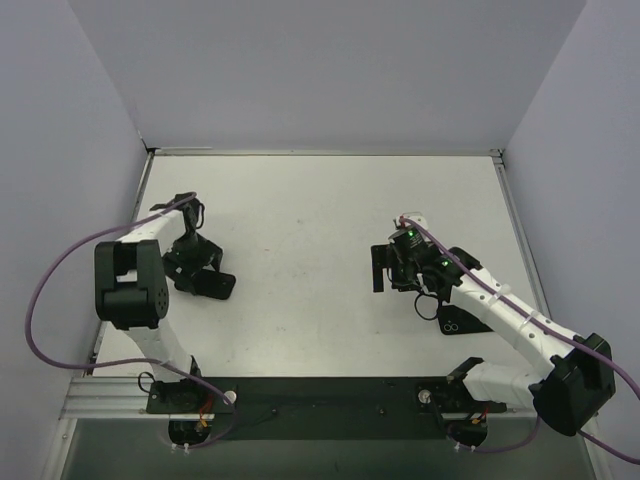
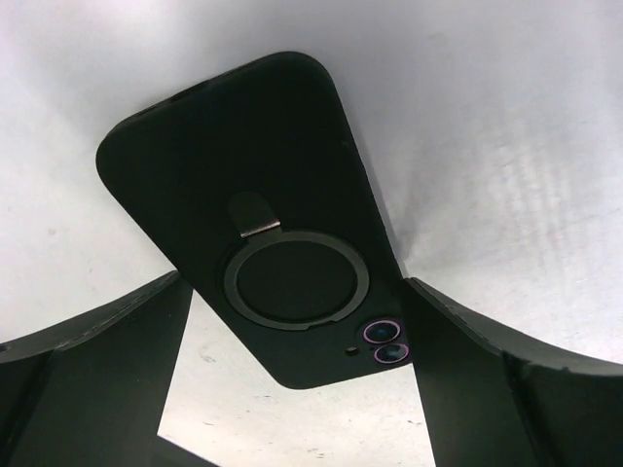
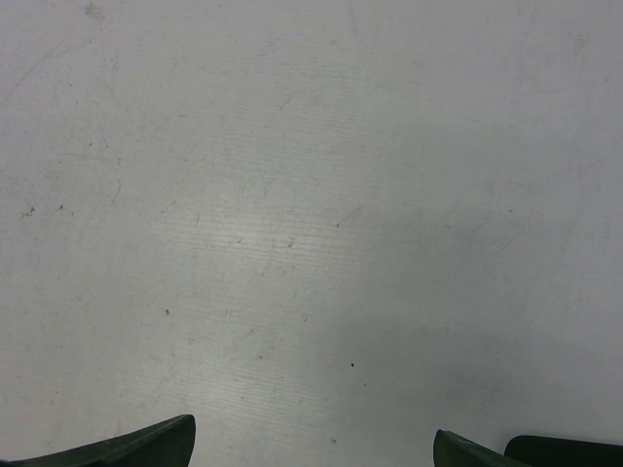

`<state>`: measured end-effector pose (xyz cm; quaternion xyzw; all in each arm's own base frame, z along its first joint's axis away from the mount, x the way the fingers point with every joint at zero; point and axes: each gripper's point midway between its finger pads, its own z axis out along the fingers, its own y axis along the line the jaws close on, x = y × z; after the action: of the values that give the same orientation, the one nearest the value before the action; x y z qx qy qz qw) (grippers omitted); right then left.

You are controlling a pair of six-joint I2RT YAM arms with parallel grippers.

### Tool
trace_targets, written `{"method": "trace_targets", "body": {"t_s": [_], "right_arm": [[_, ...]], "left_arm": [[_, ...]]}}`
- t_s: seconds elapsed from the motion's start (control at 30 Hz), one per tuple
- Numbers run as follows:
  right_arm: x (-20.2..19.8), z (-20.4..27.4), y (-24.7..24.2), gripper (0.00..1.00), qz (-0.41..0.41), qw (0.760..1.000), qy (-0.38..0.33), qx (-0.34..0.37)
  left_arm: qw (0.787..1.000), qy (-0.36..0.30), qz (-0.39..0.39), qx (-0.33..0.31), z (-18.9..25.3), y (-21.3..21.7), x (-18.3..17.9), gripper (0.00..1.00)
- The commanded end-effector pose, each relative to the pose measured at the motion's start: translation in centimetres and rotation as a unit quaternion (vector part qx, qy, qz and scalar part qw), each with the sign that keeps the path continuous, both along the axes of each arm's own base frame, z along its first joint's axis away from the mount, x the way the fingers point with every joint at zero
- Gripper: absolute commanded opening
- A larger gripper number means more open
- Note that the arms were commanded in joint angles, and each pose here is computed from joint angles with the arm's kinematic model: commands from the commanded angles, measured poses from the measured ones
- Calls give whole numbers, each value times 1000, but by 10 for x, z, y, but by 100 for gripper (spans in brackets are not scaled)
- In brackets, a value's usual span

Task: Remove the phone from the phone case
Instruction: Adjust the phone at the center of the board.

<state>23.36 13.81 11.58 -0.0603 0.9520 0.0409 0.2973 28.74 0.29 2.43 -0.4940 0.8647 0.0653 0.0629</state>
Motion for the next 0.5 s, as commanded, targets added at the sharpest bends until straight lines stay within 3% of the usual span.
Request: {"method": "trace_targets", "body": {"t_s": [0.0, 0.2, 0.47], "right_arm": [[-4, 7, -6, 100, -8, 1000, -5, -12], [-7, 4, -5, 100, -10, 1000, 1, -10], [-5, 3, -5, 100, -12, 1000, 3, -12]], "left_arm": [[984, -119, -126, -52, -2, -42, 104, 97], [960, -134, -242, -54, 5, -66, 128, 97], [911, -125, -379, -106, 4, -108, 135, 97]]}}
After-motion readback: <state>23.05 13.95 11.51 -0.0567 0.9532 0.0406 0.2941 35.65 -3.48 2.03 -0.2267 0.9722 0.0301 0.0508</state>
